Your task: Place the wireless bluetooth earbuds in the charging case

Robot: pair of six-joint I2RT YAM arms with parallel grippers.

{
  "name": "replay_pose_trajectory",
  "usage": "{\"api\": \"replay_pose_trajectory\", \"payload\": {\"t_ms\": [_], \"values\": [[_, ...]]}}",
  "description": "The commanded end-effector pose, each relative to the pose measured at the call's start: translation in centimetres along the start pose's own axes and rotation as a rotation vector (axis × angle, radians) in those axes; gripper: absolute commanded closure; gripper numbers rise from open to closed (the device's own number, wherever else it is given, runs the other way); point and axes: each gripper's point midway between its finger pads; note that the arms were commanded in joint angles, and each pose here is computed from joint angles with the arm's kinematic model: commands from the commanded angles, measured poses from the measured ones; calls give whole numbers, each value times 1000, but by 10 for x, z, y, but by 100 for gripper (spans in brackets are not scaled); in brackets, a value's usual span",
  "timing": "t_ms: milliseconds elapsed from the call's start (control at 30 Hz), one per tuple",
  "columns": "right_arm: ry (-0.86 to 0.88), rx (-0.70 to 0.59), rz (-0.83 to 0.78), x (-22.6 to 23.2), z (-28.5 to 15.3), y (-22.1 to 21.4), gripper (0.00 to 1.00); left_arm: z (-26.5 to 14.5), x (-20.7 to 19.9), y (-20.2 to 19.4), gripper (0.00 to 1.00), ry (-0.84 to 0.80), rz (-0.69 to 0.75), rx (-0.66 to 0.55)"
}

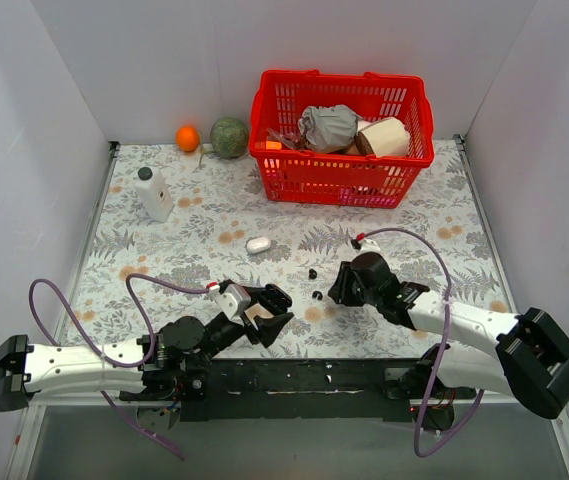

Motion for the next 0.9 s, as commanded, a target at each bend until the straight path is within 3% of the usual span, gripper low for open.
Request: {"api": "replay_pose_trajectory", "payload": {"t_ms": [0,133,500,867], "values": [[71,19,-292,26,1,20,63,0,-1,1,100,3,-7,-8],[46,167,-430,29,19,9,60,1,-1,2,100,2,-3,-5],[30,184,-494,24,29,9,54,-3,2,0,100,12,-2,1],[50,219,-497,24,31,1,54,-2,0,-2,100,7,-1,6]]}}
Point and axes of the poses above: each gripper's point midway between its finger pads, its own z axis out along the fingers, its own x axis along the line the jaws close on, y = z × x, and after that the axes turned 9 degrees about z, right-handed
